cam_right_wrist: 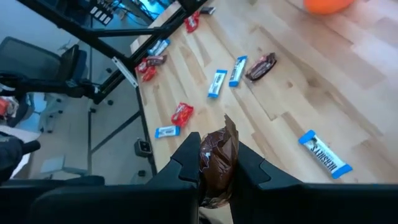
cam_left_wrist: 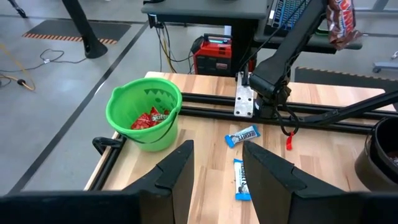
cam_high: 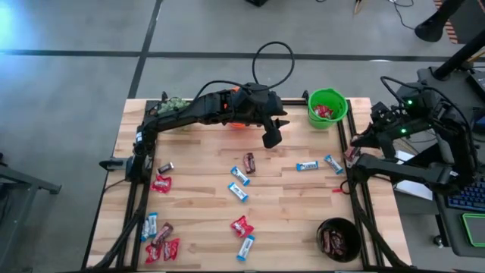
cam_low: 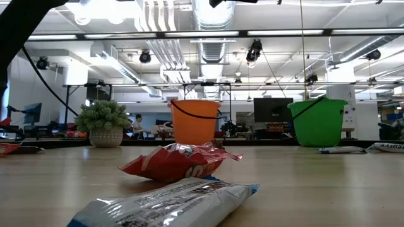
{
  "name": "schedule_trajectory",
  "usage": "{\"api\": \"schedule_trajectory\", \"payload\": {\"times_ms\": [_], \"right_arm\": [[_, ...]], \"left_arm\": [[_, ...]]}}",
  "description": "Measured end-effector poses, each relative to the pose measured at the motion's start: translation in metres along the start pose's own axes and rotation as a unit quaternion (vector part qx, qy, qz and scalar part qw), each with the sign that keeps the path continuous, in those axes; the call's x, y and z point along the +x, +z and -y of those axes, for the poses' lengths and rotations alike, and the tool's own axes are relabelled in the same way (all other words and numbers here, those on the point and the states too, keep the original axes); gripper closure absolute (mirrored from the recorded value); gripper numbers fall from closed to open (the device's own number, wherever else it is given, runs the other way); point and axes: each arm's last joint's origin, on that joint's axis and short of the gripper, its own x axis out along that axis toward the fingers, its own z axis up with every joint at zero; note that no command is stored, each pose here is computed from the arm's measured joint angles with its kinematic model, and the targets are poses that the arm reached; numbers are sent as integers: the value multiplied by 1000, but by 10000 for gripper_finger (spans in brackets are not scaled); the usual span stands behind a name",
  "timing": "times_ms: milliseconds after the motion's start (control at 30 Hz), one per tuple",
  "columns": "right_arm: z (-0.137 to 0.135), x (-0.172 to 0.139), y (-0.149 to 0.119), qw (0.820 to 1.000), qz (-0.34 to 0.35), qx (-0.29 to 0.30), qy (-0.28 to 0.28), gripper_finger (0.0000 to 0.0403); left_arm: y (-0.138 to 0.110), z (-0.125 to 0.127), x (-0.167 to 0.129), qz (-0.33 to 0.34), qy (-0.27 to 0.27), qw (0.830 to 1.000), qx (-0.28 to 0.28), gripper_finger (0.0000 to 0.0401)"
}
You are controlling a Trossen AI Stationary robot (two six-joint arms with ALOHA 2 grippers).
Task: Organize candy in baskets
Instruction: Put the brown chocolate bar into the black bucket
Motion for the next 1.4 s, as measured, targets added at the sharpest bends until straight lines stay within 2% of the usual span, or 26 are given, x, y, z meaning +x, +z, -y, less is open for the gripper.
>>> {"api": "schedule_trajectory", "payload": {"times_ms": [100,400,600,867,1067,1400], "right_arm": [[2,5,8,1000,5,-8,-8,375],[11,14,35,993,8,-21,-120,375],[5,2,39,983,16,-20,-181,375],[-11,-12,62,979,51,-38,-194,375],[-12,-6,94,977,57,-48,-202,375],[-2,11,110,978,64,-16,-198,375]], "left_arm": [[0,0,0,0,0,1000,0,282],[-1,0,0,-7,0,1000,0,282],[-3,0,0,-18,0,1000,8,282],[-4,-1,0,-18,1,1000,14,282],[-4,-1,0,-19,1,1000,14,282],[-5,-1,0,-25,1,999,28,282]]}}
